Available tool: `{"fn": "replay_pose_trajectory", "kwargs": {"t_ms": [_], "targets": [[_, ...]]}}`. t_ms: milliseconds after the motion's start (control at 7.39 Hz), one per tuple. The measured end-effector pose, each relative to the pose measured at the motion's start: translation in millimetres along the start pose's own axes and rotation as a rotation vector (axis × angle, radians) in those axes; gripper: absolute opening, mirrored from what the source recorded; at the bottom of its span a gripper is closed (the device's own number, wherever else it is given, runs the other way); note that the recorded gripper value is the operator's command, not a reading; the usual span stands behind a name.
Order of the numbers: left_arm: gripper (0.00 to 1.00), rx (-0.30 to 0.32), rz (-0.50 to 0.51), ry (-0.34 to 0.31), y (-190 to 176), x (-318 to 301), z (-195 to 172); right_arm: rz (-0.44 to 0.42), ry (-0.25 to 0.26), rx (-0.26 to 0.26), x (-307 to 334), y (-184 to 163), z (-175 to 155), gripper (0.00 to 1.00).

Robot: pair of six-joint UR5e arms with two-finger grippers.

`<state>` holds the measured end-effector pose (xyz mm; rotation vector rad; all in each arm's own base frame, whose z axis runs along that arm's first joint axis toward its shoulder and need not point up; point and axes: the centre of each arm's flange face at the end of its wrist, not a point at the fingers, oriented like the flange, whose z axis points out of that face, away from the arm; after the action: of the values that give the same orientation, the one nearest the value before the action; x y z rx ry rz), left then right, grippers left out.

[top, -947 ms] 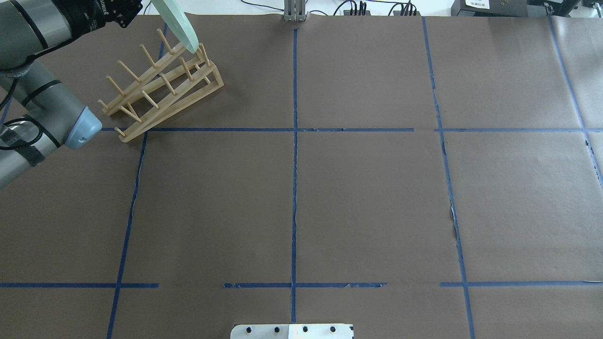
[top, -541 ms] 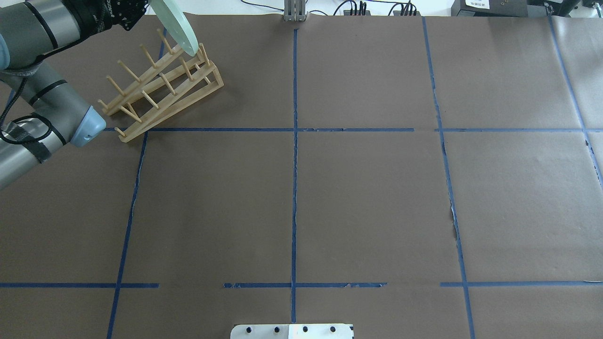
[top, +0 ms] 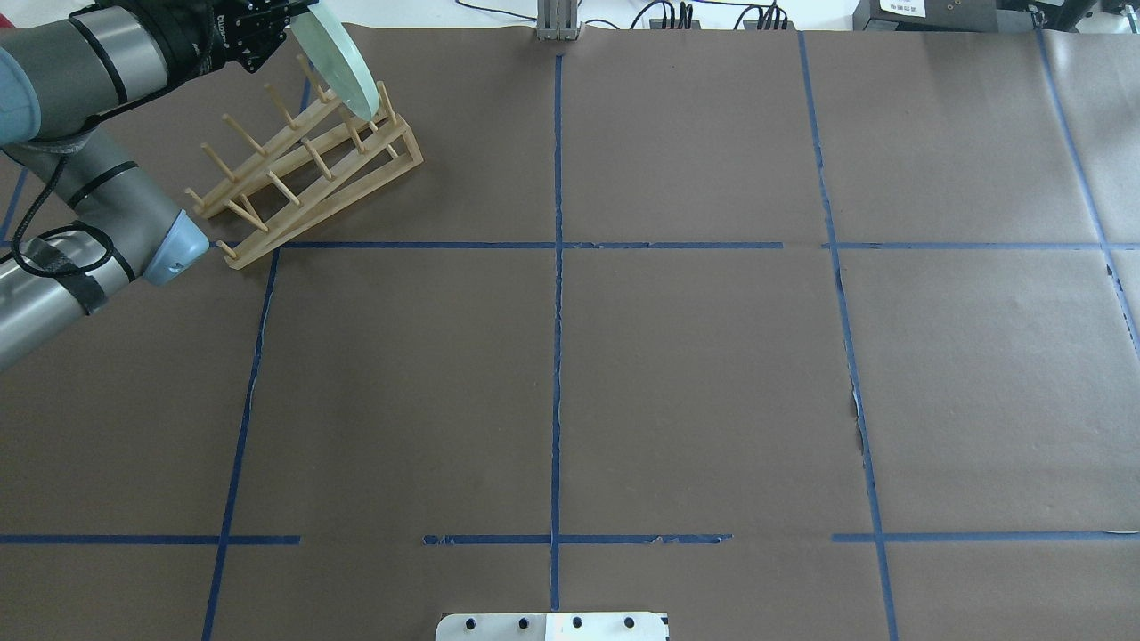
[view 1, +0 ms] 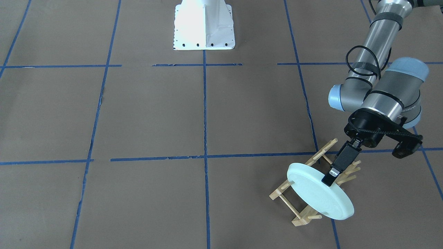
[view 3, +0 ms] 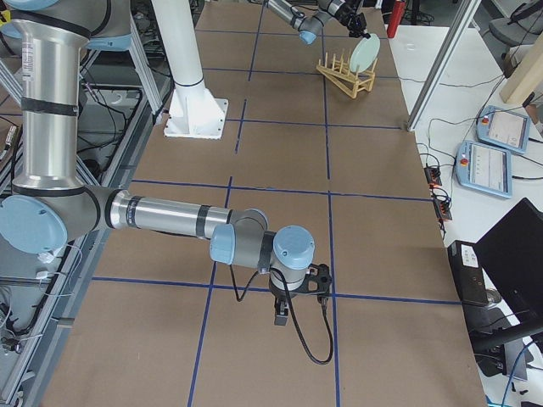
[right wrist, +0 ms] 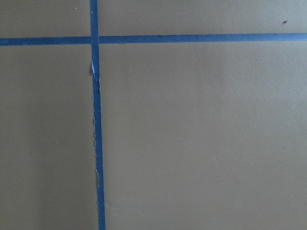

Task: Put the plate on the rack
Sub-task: 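Lower the upright plate into a rack slot with the left gripper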

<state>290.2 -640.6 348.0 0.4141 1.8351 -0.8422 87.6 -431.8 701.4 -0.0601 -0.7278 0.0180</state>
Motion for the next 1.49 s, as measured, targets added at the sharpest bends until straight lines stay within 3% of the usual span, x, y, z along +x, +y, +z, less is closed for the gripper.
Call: {"fn": "replay_pose_trajectory", "kwargs": {"t_ms": [135,1218,1489], "targets": [[0.99,-0.004,0.009,-0.006,3.6,-4.4,1.1,0.000,0.000,0.000,0.0,0.0,0.0,1.00],[1.00,0.021,0.200,-0.047,-2.6,-27.1,-5.9,0.000,0.000,0.000,-0.1,0.0,0.1,1.00],[1.00,-0.021,0.313,-0.135,-27.4,-16.2,-29.0,0.000,0.000,0.000,-0.1,0.0,0.1,1.00]]}}
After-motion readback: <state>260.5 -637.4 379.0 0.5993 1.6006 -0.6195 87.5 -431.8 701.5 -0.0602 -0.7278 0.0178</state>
